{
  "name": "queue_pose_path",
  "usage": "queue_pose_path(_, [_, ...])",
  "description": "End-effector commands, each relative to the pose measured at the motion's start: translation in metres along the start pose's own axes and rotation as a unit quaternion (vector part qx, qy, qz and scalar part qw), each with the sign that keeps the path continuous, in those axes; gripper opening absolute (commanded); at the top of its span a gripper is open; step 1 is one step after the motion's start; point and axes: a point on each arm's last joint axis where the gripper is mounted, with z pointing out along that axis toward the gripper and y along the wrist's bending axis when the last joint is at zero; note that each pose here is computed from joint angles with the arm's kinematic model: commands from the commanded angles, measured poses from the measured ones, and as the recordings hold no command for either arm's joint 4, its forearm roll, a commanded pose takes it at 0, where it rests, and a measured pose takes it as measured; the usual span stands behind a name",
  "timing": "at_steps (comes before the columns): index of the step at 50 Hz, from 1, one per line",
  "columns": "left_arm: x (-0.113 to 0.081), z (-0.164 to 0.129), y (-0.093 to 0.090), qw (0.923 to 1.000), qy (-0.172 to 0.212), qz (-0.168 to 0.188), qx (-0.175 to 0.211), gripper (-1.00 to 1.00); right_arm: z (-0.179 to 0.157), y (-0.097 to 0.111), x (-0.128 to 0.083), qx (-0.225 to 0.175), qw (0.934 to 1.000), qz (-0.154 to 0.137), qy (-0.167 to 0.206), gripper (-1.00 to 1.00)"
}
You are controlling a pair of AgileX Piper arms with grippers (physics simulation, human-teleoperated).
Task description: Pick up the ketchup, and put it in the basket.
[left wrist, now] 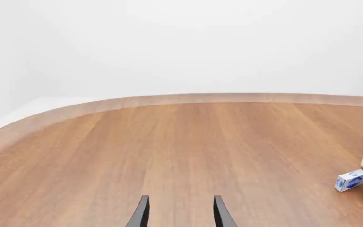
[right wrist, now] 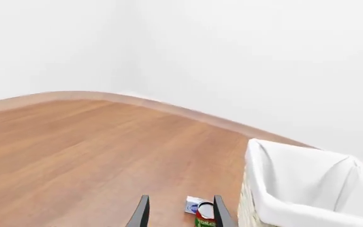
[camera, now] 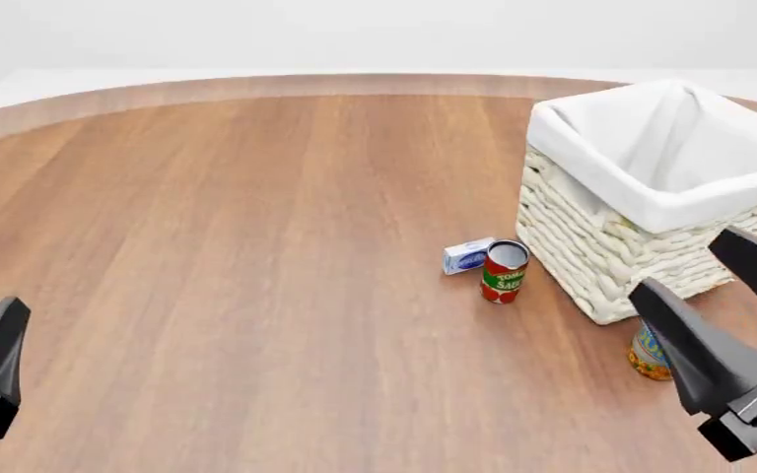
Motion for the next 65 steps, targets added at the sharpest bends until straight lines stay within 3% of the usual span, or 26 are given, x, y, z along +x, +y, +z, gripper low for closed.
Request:
queue_pose_path(1, [0.000,0.000,0.000,1.0000,0.000,0.000,0.000,1.00,0.030,0.010,0.006,-0.043,0.9989,-0.008,0.019,1.00])
queue_pose_path(9, [0.000,0.000,0.000,1.0000,0.000,0.000,0.000,1.00,0.049,0.019,0.006,-0.071,0.9972,0.005,0.021,1.00])
queue_pose_path(21, [0.000,0.000,0.000,1.0000,0.000,0.000,0.000,1.00,0.070,0.044,0.009,-0.142,0.9897,-0.017,0.016,1.00])
queue_pose_path(30, [0.000,0.000,0.000,1.0000,0.000,0.000,0.000,1.00,0.085,0.060,0.016,-0.172,0.9847,-0.012,0.029,1.00])
queue_pose_path(34, [0.000,0.000,0.000,1.0000,0.000,0.000,0.000,1.00,0.098,0.071,0.018,-0.189,0.9813,-0.010,0.036,1.00])
queue_pose_path(35, [0.000,0.000,0.000,1.0000,0.000,0.000,0.000,1.00,0.116,0.098,0.012,-0.231,0.9719,0.003,0.044,1.00])
queue_pose_path(50, [0.000,0.000,0.000,1.0000,0.000,0.000,0.000,1.00,0.121,0.108,0.013,-0.245,0.9683,0.011,0.047,1.00])
queue_pose_path(65, [0.000,0.000,0.000,1.0000,0.000,0.000,0.000,1.00,0.133,0.135,0.017,-0.281,0.9578,0.012,0.062,1.00])
